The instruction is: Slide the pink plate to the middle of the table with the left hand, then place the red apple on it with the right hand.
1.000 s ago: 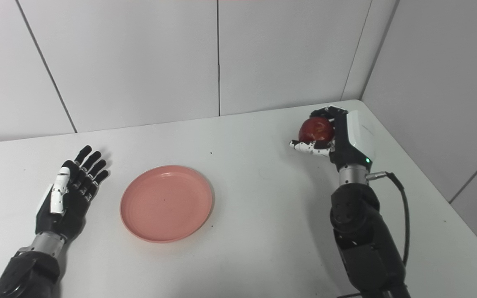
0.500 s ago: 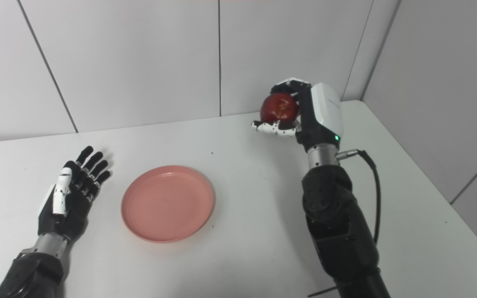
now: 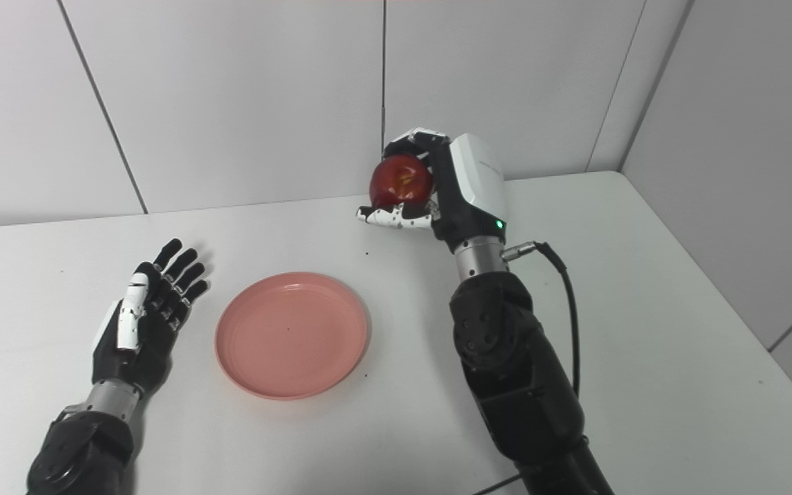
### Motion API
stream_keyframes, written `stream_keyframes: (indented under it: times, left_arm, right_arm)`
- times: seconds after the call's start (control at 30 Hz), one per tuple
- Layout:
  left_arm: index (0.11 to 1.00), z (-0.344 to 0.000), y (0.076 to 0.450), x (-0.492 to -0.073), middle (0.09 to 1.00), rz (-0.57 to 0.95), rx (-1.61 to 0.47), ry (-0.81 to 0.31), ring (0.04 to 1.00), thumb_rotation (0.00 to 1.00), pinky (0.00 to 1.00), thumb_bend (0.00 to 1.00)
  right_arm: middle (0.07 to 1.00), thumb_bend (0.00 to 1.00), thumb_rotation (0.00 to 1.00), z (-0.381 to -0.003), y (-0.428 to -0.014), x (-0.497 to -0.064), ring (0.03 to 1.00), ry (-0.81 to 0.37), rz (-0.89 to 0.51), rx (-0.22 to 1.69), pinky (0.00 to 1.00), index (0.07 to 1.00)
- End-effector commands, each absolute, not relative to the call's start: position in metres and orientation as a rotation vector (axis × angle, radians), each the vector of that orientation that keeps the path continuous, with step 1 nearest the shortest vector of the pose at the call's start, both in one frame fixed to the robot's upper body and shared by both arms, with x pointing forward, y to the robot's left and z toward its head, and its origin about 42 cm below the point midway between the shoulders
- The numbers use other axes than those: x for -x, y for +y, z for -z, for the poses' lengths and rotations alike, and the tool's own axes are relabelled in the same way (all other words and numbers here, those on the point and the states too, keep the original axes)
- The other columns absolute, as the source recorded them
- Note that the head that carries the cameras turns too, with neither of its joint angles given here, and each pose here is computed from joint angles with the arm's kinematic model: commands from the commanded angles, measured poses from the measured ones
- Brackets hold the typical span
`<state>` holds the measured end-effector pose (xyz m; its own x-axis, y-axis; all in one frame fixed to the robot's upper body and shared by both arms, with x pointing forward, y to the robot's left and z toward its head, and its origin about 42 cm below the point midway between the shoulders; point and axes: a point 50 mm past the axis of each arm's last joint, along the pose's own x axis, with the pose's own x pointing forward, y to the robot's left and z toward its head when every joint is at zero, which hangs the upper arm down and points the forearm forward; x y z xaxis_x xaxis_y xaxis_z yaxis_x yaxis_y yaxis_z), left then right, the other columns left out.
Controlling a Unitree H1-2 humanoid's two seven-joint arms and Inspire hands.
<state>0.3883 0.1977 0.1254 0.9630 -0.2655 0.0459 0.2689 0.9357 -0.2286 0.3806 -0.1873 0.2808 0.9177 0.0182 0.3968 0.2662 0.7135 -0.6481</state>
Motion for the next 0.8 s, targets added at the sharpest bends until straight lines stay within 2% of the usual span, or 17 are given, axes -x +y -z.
stream_keyframes:
  times: [0.0, 0.37, 0.77]
  left_arm:
    - [0.906, -0.104, 0.193, -0.378, 0.922, 0.261, 0.240, 0.080, 0.923, 1.00, 0.92, 0.34]
    - [0.904, -0.105, 0.181, -0.375, 0.922, 0.255, 0.247, 0.076, 0.925, 1.00, 0.92, 0.37]
    - [0.904, -0.108, 0.173, -0.375, 0.916, 0.236, 0.237, 0.070, 0.919, 1.00, 0.90, 0.37]
  right_arm:
    - [0.483, 0.51, 0.13, -0.308, -0.171, -0.383, 0.426, -0.540, 0.134, 0.757, 0.35, 0.486]
    - [0.488, 0.51, 0.13, -0.299, -0.130, -0.379, 0.409, -0.593, 0.018, 0.763, 0.33, 0.486]
    - [0.468, 0.52, 0.14, -0.271, -0.098, -0.370, 0.372, -0.543, -0.100, 0.749, 0.29, 0.487]
